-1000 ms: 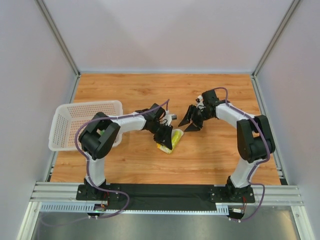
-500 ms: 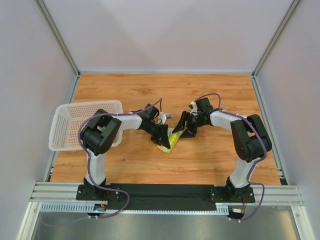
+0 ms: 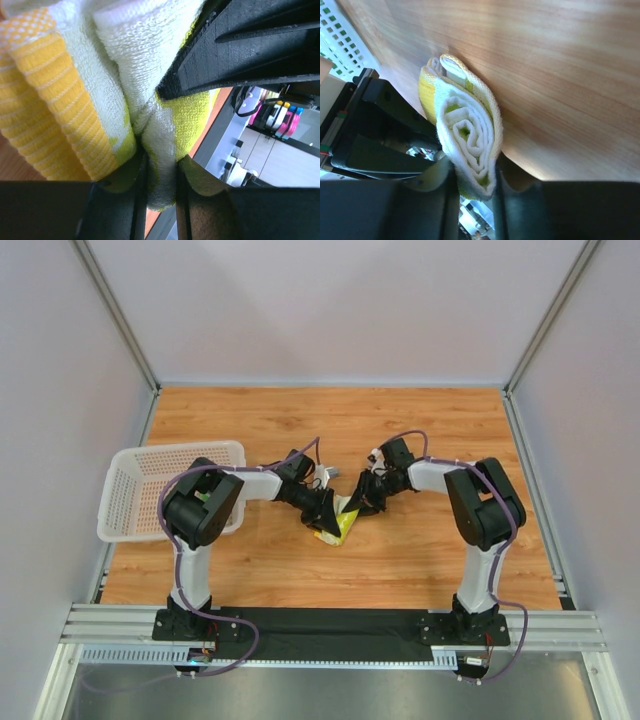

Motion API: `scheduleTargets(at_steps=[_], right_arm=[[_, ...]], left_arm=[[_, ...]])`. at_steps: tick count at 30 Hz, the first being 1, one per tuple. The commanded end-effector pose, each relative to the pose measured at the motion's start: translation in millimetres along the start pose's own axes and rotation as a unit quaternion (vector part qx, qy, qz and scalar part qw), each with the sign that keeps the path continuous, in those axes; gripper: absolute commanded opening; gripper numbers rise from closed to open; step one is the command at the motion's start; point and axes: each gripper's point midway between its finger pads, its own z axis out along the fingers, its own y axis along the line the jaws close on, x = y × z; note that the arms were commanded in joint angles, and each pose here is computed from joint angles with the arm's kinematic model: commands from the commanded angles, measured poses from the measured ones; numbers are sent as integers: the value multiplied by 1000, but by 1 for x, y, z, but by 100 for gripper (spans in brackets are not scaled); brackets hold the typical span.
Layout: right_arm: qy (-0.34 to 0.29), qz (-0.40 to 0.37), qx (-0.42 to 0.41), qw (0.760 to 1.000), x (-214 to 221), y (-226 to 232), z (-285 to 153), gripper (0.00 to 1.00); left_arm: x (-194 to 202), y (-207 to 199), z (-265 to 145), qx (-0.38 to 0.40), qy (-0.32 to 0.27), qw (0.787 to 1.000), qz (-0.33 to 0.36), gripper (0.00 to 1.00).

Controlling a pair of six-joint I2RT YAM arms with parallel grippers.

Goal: Roll the towels
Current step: Roll the towel

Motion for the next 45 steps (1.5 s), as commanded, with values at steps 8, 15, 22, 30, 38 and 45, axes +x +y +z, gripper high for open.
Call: scheduleTargets(at_steps=[8, 15, 22, 30, 38, 45], right_arm=[[-7, -7, 52, 999, -6, -5, -4, 7], [10, 6, 82, 997, -5, -6, -5, 5], [16, -3, 90, 996, -5, 6, -3, 4], [22, -2, 100, 995, -3, 11, -4, 3], [34, -4, 107, 994, 1, 18, 0, 2], [35, -2, 113, 993, 3, 17, 1, 2]], left_arm=[[-15, 21, -16, -101, -42, 994, 30, 26], [-26, 11, -45, -178, -78, 978, 78, 42], [-29, 9, -67, -237, -94, 960, 115, 57], [-35, -25, -83, -285, -121, 930, 196, 63], [-24, -60, -62, -295, -121, 910, 265, 64], [-8, -54, -32, -306, -82, 908, 273, 63]])
